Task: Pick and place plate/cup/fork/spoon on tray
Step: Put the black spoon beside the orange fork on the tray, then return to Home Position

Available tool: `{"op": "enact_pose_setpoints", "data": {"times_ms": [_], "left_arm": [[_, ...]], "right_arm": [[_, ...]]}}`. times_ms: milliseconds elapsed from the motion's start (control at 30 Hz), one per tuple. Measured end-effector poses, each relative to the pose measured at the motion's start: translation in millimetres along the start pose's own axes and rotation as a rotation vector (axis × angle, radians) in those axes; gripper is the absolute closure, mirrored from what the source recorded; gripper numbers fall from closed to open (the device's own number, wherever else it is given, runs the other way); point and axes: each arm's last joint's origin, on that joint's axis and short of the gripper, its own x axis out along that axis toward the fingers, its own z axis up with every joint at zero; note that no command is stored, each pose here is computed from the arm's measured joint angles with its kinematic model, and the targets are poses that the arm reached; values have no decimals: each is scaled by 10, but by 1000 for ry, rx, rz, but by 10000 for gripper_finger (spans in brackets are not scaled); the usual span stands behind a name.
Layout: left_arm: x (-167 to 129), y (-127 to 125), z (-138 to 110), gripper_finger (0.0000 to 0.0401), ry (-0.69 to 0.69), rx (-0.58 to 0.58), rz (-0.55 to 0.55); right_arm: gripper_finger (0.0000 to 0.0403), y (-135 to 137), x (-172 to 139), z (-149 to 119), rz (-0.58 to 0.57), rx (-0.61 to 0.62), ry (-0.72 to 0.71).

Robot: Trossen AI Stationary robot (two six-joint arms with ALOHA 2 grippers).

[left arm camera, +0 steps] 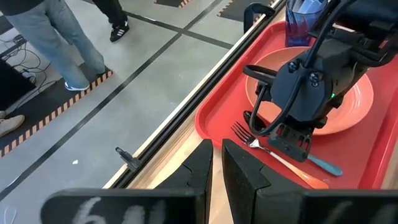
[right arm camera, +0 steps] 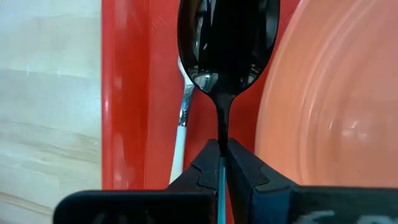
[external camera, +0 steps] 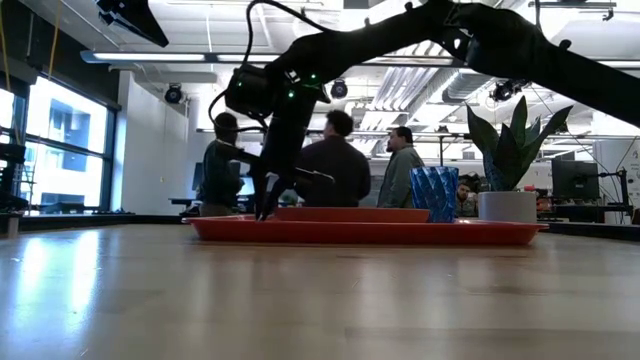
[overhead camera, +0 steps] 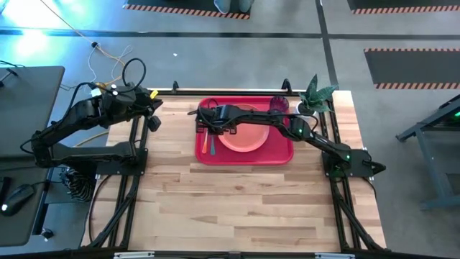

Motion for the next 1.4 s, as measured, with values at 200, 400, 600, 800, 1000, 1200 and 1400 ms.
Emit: {"op": "enact_pose_setpoints", "data": {"times_ms": [200, 400, 600, 800, 1000, 1200, 1400], "left_arm": [[-3, 1, -4, 376, 2, 1, -1], [-3, -7, -4, 376, 2, 1, -27], [-3, -11, -4, 376, 2, 1, -43], [-3, -11, -4, 376, 2, 1, -43], [-3, -11, -4, 376, 2, 1, -43], [-11, -8, -9, 376, 2, 1, -43], [-81, 14, -33, 376, -22, -56, -57]], "right_arm": [[402, -7, 9, 1, -5, 24, 1], [381, -14, 11, 23, -6, 45, -1], [363, -23, 13, 48, -8, 50, -3], [363, -19, 14, 58, -2, 51, -9], [363, 68, 9, 85, 87, 36, -36], [364, 120, -34, 105, 138, -24, -57], [372, 208, -389, 168, 214, -157, -102]]}}
